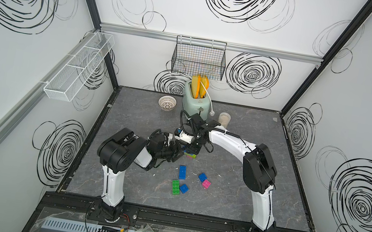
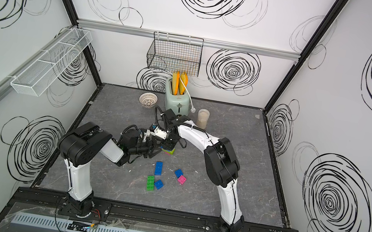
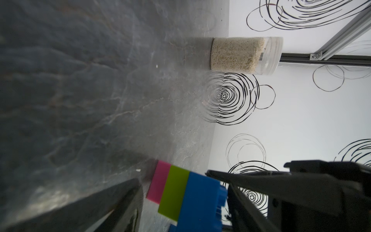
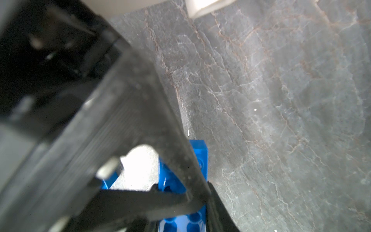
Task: Assemble a heart with lego
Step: Assemble the lego brick with the lego brick.
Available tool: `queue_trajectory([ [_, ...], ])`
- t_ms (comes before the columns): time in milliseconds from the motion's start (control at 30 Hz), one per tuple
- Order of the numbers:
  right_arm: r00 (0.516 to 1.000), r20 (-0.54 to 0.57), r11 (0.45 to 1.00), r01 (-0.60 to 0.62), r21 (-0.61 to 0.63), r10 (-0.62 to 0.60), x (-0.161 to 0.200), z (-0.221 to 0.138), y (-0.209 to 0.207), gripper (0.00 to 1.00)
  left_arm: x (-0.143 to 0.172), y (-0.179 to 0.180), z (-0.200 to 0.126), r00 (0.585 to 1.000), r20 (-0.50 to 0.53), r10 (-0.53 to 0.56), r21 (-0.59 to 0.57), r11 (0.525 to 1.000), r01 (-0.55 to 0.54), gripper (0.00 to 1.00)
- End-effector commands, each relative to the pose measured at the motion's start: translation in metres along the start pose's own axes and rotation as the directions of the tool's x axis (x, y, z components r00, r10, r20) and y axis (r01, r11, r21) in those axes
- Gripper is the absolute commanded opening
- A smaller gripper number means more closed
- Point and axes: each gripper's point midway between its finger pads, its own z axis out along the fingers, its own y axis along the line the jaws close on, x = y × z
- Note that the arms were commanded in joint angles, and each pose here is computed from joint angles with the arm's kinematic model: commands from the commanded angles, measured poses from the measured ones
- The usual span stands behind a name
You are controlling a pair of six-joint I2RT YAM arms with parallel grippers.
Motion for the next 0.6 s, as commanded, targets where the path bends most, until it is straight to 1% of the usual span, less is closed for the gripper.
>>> queue_trajectory([
  [0, 0.999, -0.045, 0.999, 0.020, -0.050, -0.022, 0.010, 0.026, 0.009, 0.31, 0.014, -0.006, 0.007, 0.998, -0.053, 0.025, 0.031, 0.999, -0.023, 0.68],
  [133, 0.999, -0.049, 0.998, 0.017, -0.057, -0.019, 0.013, 0.029, 0.012, 0.31, 0.015, -0.006, 0.010, 0.998, -0.058, 0.023, 0.040, 0.999, -0.021, 0.66],
  [367, 1.000, -0.019, 0.997, 0.009, -0.077, -0.010, 0.012, 0.027, 0.015, 0.31, 0.020, -0.007, 0.016, 0.998, -0.064, 0.019, 0.055, 0.998, -0.016, 0.66],
  [467, 1.000, -0.015, 0.996, 0.004, -0.085, -0.005, 0.014, 0.028, 0.016, 0.31, 0.021, -0.007, 0.017, 0.998, -0.065, 0.016, 0.065, 0.998, -0.012, 0.60],
  [500, 1.000, -0.013, 0.996, 0.004, -0.087, -0.005, 0.014, 0.027, 0.016, 0.31, 0.021, -0.008, 0.017, 0.998, -0.064, 0.018, 0.071, 0.997, -0.013, 0.56],
  [567, 1.000, -0.009, 0.996, 0.004, -0.093, -0.005, 0.014, 0.027, 0.017, 0.31, 0.021, -0.009, 0.017, 0.998, -0.066, 0.019, 0.079, 0.997, -0.013, 0.52],
])
